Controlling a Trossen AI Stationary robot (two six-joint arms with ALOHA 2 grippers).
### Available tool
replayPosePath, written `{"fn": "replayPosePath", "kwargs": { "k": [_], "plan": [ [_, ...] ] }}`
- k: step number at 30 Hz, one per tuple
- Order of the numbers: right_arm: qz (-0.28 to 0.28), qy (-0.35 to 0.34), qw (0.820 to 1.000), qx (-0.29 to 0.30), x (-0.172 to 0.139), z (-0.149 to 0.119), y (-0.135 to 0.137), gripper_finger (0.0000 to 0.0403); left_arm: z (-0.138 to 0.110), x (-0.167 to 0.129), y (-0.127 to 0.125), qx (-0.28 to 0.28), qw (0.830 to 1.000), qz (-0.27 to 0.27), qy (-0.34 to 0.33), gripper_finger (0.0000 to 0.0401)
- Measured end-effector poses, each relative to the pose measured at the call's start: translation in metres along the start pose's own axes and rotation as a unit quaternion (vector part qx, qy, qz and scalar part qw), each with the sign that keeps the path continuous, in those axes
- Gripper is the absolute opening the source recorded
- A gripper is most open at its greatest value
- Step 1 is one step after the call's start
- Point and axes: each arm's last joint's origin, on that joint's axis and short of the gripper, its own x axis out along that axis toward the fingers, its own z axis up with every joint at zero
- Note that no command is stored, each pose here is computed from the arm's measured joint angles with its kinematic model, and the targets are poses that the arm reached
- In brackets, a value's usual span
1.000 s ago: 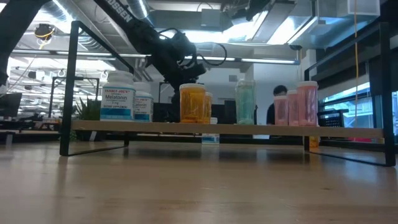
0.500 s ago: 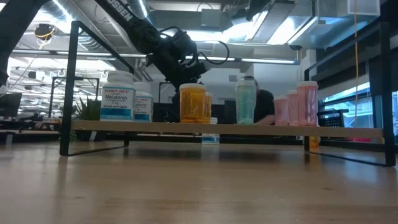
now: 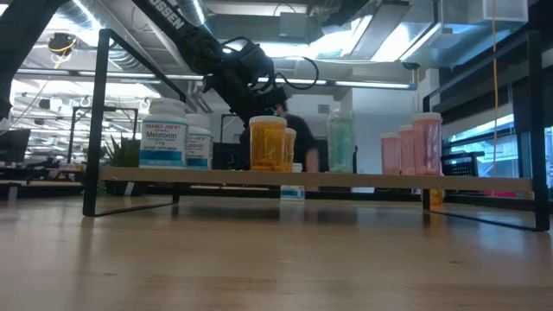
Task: Pick and place medicine bottles onto shelf by color
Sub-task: Put the white pill bottle on the shelf aligned with the other white pill bottle
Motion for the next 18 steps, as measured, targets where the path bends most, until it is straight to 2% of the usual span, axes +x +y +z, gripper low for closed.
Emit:
{"fn": "replayPosePath", "kwargs": {
  "k": [6, 8, 12, 18],
  "plan": [
    [0.000, -0.002, 1.000, 0.000, 0.000, 0.000, 0.000, 0.0180, 0.000, 0.000, 0.000, -0.047, 0.999, -0.001, 0.001, 0.0135],
    [0.000, -0.002, 1.000, 0.000, 0.000, 0.000, 0.000, 0.0180, 0.002, -0.003, 0.002, -0.052, 0.998, -0.006, 0.022, 0.0135],
    [0.000, -0.002, 1.000, 0.001, 0.000, 0.000, 0.000, 0.0180, 0.021, -0.018, 0.020, -0.050, 0.997, -0.011, 0.058, 0.0135],
    [0.000, -0.002, 1.000, 0.001, 0.000, 0.000, 0.000, 0.0180, 0.043, -0.043, 0.046, -0.036, 0.997, -0.048, 0.040, 0.0135]
  ]
}}
